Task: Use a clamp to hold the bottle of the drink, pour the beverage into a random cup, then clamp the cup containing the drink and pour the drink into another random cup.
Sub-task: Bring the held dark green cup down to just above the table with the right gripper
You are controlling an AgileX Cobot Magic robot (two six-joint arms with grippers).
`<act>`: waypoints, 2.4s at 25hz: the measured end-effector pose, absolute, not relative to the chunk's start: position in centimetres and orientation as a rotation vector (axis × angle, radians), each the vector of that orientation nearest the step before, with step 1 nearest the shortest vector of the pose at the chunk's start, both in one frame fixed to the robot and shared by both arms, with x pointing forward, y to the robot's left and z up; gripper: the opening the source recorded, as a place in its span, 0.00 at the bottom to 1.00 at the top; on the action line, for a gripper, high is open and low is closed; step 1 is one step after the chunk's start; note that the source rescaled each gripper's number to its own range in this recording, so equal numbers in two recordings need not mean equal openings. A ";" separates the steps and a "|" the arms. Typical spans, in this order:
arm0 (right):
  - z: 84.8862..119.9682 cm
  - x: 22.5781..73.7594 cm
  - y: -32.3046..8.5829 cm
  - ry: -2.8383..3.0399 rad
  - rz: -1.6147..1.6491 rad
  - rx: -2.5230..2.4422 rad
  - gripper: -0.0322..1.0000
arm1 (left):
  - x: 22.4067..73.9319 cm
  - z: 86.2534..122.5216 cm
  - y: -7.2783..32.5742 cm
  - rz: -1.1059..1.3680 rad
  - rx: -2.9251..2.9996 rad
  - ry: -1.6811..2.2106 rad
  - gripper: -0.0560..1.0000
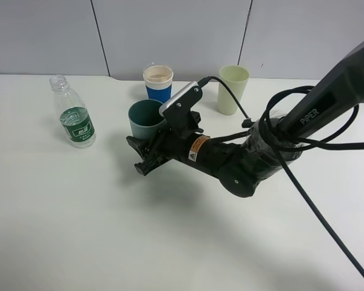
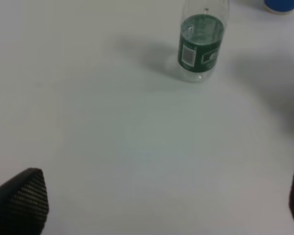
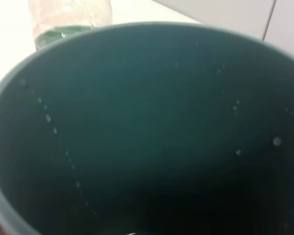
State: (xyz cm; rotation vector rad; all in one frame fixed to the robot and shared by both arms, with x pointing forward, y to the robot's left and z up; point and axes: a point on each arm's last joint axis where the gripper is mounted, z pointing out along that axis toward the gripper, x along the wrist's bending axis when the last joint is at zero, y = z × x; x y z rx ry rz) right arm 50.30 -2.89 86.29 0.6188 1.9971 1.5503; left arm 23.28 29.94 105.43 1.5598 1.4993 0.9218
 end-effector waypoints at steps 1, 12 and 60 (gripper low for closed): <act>86.1 50.4 -3.0 1.999 1.542 0.624 0.03 | 23.3 105.4 29.9 0.922 1.560 1.499 1.00; 85.4 50.9 -3.6 1.984 1.501 0.643 0.03 | 23.3 105.4 29.9 0.922 1.560 1.499 1.00; 83.1 51.2 -3.7 2.028 1.514 0.776 0.11 | 23.3 105.4 29.9 0.922 1.560 1.499 1.00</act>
